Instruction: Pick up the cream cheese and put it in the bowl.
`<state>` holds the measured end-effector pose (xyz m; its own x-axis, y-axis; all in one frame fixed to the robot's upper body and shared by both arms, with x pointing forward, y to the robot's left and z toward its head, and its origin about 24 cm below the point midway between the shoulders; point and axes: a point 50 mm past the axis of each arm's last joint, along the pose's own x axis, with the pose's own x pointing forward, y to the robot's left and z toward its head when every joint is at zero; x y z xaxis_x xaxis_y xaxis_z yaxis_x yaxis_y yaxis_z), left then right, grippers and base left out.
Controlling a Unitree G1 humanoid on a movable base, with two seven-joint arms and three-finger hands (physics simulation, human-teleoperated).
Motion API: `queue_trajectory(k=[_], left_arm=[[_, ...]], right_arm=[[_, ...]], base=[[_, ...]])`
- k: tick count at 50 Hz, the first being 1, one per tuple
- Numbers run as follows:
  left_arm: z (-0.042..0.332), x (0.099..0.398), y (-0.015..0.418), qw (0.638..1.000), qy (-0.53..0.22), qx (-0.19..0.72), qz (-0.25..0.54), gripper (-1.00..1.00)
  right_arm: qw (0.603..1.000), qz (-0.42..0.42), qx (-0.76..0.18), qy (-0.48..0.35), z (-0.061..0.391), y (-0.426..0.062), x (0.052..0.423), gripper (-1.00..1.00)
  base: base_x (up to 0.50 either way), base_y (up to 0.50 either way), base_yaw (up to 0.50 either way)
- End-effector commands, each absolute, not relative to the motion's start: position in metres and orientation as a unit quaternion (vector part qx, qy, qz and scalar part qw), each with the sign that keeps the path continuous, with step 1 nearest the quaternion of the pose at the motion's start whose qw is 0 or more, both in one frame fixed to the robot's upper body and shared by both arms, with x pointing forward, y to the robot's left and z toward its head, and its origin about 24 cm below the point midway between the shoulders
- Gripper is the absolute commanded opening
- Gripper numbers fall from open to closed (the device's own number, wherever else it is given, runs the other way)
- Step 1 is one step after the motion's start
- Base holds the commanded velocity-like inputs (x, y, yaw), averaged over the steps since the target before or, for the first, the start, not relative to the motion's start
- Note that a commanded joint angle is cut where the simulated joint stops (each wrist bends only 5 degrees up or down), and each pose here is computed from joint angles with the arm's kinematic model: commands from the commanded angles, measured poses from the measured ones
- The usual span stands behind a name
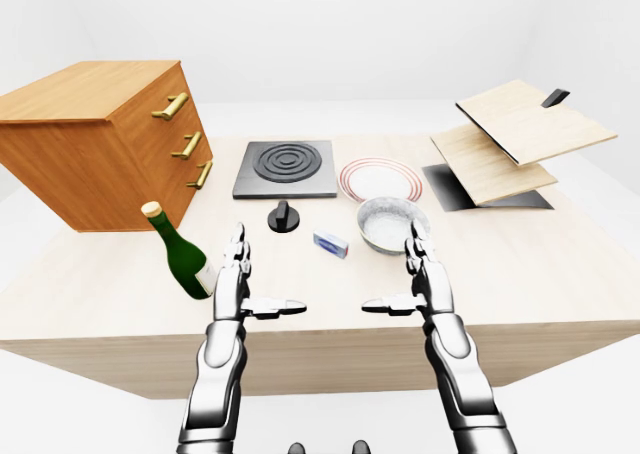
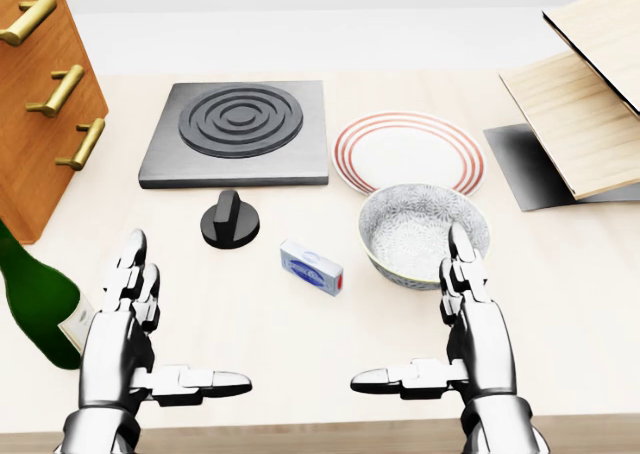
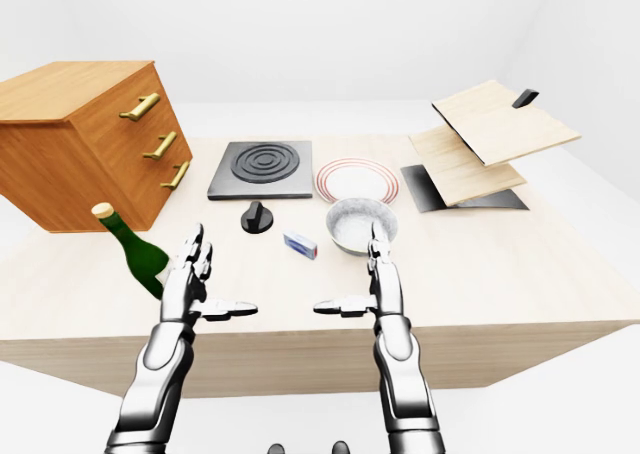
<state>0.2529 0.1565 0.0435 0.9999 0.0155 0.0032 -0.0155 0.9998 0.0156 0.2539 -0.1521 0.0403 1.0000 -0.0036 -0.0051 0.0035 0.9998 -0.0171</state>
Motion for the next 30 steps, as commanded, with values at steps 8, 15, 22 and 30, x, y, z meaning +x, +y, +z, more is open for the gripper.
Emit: queue_trajectory(k=[8,15,22,30], left_arm=[[0.0507,0.2486,0.1743,0.998,-0.005,0.052,0.046,1.00],[0.0514,0.2482,0.1755,0.998,-0.006,0.050,0.046,1.00],[0.0505,0.2475,0.1724,0.998,-0.005,0.044,0.035,1.00],[0.0510,0.2476,0.1730,0.998,-0.007,0.042,0.036,1.00]], right_arm=[[0.999,-0.014,-0.035,0.022,0.0334,-0.1585,0.2562,1.00],[0.999,-0.014,-0.040,0.028,0.0323,-0.1584,0.2565,1.00],[0.999,-0.013,-0.040,0.030,0.0319,-0.1576,0.2565,1.00],[0.999,-0.007,-0.040,0.033,0.0301,-0.1561,0.2561,1.00]], base=[[0.00,0.00,0.00],[0.00,-0.06,0.00],[0.00,-0.28,0.00],[0.00,-0.30,0.00]])
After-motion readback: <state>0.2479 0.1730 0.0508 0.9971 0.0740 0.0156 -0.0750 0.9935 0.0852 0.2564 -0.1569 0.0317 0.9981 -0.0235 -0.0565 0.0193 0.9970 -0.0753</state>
